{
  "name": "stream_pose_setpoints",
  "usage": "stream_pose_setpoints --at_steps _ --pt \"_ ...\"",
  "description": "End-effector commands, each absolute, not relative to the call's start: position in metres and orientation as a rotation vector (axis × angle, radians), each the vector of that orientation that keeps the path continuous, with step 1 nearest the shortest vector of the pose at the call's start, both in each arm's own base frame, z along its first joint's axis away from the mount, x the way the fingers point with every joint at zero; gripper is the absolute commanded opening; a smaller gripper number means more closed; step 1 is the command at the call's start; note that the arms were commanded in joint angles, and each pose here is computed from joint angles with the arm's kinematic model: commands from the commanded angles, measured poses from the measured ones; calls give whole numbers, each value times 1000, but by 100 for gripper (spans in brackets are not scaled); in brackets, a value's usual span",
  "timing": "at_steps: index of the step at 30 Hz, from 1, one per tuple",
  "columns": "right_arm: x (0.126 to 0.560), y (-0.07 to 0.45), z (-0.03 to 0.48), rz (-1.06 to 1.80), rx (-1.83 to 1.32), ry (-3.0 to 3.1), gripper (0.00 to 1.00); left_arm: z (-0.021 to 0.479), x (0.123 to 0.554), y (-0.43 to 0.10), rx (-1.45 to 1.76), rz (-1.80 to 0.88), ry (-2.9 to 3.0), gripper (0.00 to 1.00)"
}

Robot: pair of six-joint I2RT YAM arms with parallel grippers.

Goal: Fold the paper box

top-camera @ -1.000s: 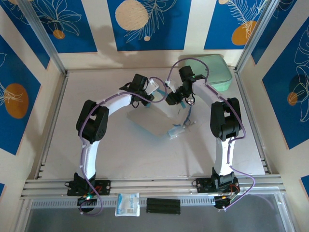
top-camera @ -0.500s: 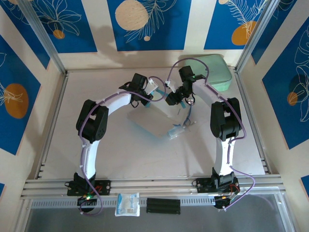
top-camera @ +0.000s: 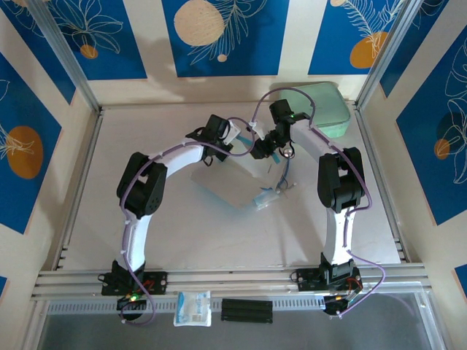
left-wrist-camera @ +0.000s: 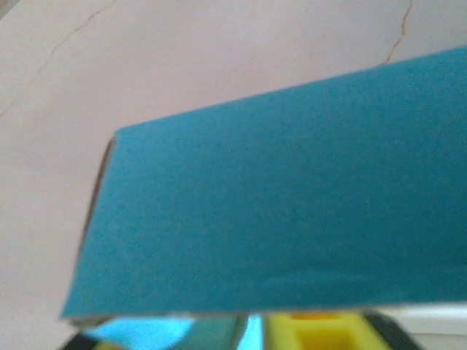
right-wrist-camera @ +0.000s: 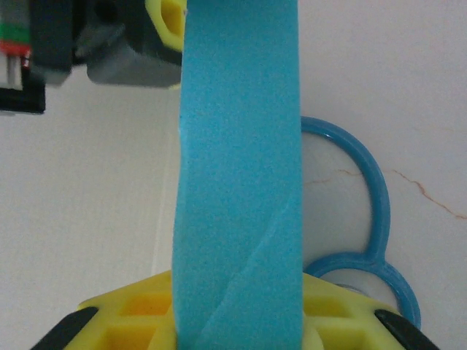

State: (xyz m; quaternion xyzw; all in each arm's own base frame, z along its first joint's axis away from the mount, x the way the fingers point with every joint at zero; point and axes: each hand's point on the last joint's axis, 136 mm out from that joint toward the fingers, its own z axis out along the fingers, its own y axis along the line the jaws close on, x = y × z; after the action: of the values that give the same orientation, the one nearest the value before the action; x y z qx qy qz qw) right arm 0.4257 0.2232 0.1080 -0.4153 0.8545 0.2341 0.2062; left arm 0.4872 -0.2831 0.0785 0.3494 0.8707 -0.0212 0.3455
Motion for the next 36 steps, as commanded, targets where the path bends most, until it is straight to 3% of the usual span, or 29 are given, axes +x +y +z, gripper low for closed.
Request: stream_pose_setpoints --at_steps 1,5,8,16,21,24,29,31,36 --pt "408 236 133 726 -1229 2289 22 28 470 -238 877 155 2431 4" --pt "408 235 132 710 -1228 2295 23 31 473 -227 810 228 2430 0" --pt "408 236 134 717 -1227 2286 23 28 472 -232 824 195 2428 14" --pt "410 234 135 714 -1223 2286 22 9 461 -250 890 50 2488 20" --pt "410 235 135 720 -1218 2280 22 -6 448 -238 771 34 2601 17" --pt "410 235 135 714 -1219 2281 23 -16 442 -233 737 24 2630 0" --pt "412 233 137 711 -1208 2277 23 -19 439 -230 733 27 2633 0" --pt "412 233 138 712 -1206 2276 22 -17 438 -233 735 -2 2626 14" --pt "412 233 138 715 -1207 2275 22 -16 428 -244 740 -119 2648 28"
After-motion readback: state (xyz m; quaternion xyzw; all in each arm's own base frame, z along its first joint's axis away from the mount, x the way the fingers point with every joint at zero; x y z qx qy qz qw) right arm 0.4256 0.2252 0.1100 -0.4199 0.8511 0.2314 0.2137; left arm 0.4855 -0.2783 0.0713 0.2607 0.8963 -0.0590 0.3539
